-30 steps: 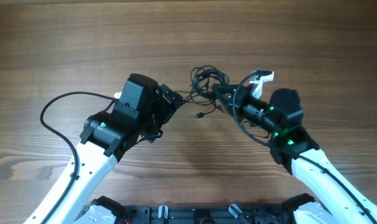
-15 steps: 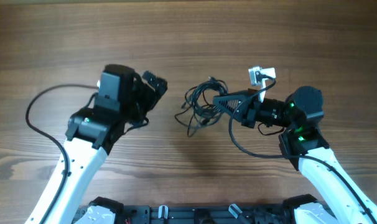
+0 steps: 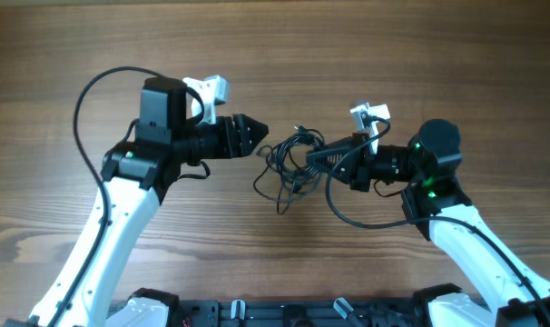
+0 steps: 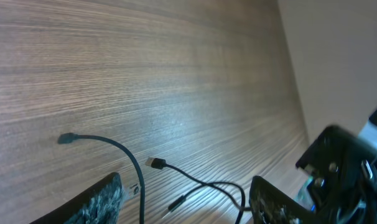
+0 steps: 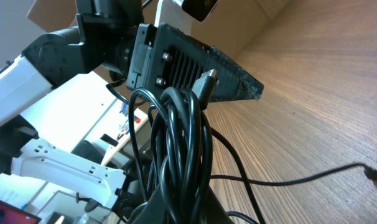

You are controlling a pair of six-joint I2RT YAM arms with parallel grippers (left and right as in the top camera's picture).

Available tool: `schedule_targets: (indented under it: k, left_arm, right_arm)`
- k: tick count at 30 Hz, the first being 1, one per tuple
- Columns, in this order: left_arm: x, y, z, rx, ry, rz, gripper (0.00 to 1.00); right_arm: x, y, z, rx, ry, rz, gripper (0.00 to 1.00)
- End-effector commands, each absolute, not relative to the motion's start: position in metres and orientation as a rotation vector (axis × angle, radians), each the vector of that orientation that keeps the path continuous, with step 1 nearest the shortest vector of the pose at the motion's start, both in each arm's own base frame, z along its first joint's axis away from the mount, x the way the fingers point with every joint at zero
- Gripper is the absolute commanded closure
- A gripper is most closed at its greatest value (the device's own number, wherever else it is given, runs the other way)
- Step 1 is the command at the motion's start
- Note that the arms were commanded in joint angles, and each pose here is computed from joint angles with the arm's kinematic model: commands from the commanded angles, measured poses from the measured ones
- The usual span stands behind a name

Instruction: Untangle cables

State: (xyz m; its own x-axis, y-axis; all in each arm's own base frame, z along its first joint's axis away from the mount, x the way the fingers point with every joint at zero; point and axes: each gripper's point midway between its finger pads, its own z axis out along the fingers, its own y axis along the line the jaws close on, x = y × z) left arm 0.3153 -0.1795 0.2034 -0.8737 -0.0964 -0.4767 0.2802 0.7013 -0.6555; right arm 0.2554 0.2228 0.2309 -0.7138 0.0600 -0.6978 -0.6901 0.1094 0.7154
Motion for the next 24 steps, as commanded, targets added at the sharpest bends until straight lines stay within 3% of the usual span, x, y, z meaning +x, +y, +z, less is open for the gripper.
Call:
schedule_targets:
  k: [1, 7, 11, 14, 18, 24]
  left_arm:
    - [0.317, -0.173, 0.214, 0.295, 2.343, -1.040, 0.31]
    - [0.290, -0.166, 0.247, 0.396, 2.238, -1.141, 0.26]
    - [0.271, -0.179, 0.243, 0.490, 2.264, -1.133, 0.26]
    - [0.275, -0.175, 0.223, 0.457, 2.354, -0.981, 0.34]
    - [0.288, -0.165, 0.205, 0.303, 2.447, -0.801, 0.35]
    - [0.295, -0.181, 0.201, 0.324, 2.440, -0.826, 0.34]
  right_arm:
    - [0.266, 0.223, 0.221, -0.546, 1.856, 1.663, 0.95]
    - [0.271, 0.224, 0.208, -0.473, 1.923, 1.710, 0.96]
    - [0.271, 0.224, 0.207, -0.454, 1.935, 1.722, 0.95]
    - [0.270, 0.224, 0.207, -0.450, 1.941, 1.735, 0.95]
    - [0.267, 0.224, 0.208, -0.451, 1.947, 1.757, 0.96]
    - [0.264, 0.225, 0.209, -0.472, 1.943, 1.773, 0.95]
